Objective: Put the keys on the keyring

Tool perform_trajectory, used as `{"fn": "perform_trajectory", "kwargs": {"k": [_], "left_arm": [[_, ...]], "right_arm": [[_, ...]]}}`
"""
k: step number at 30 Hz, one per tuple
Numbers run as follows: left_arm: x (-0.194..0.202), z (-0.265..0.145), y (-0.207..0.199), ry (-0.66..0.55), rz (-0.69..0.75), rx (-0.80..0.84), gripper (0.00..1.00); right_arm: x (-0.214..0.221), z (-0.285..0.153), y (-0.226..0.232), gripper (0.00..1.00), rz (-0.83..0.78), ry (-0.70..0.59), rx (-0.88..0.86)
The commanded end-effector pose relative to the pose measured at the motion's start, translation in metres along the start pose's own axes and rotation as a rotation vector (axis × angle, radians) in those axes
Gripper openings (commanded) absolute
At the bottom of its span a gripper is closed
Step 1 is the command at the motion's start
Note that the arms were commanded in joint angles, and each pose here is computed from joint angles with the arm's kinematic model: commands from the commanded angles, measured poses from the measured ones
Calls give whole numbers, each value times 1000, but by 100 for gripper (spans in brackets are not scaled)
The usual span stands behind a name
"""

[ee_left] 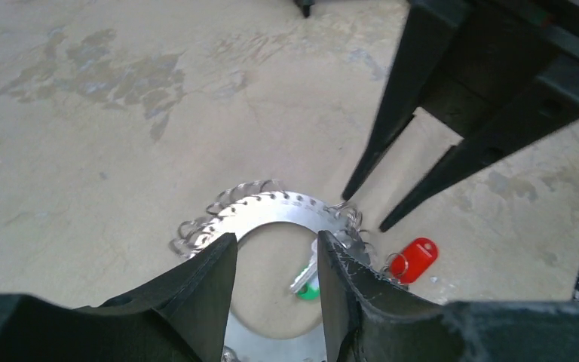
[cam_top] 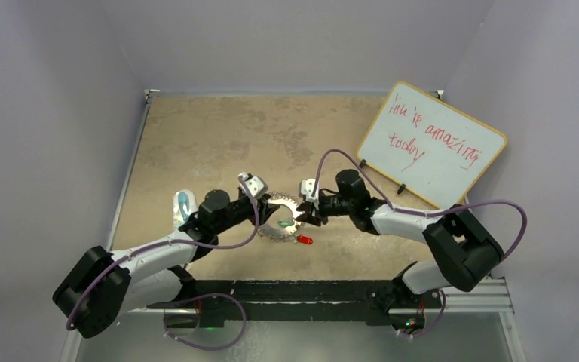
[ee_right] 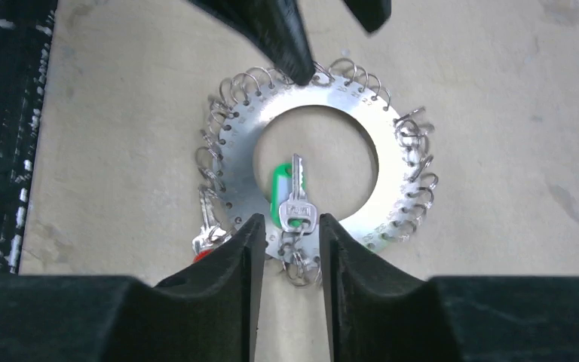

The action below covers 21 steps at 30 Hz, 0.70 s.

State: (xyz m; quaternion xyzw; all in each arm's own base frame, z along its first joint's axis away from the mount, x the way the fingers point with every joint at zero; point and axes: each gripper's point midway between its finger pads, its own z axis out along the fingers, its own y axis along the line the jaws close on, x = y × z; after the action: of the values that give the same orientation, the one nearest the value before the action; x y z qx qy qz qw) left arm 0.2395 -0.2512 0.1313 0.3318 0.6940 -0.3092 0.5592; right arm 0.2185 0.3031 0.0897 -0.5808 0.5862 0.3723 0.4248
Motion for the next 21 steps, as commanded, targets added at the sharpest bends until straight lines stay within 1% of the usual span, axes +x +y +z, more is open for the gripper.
{"fn": "perform_trajectory", "kwargs": {"k": [1,2,5,8,9,10,11,16,19,21], "left_arm": [[-4,1,32,15,-63,-196,43],[1,0,38,34,-90,-238,45],[16,-7,57,85,-176,-377,48],[33,-12,68,127,-256,-475,50],[39,-13,70,142,-280,-496,50],[45,-14,72,158,-306,-512,51],[52,-13,73,172,-336,-525,51],[88,-8,78,252,-504,-542,50],[102,-4,79,272,-569,-531,47],[107,0,79,275,-588,-526,45]], "right_arm": [[-17,-13,-22,46,66,-89,178],[-16,-16,-25,53,94,-95,206],[-12,-28,-34,63,179,-116,267],[-10,-42,-44,76,260,-154,312],[-10,-47,-48,81,282,-169,333],[-10,-51,-50,95,294,-182,352],[-11,-55,-52,98,290,-194,376],[-27,-75,-55,99,301,-284,455],[-31,-95,-76,99,452,-343,624],[-30,-100,-79,99,478,-341,663]]}}
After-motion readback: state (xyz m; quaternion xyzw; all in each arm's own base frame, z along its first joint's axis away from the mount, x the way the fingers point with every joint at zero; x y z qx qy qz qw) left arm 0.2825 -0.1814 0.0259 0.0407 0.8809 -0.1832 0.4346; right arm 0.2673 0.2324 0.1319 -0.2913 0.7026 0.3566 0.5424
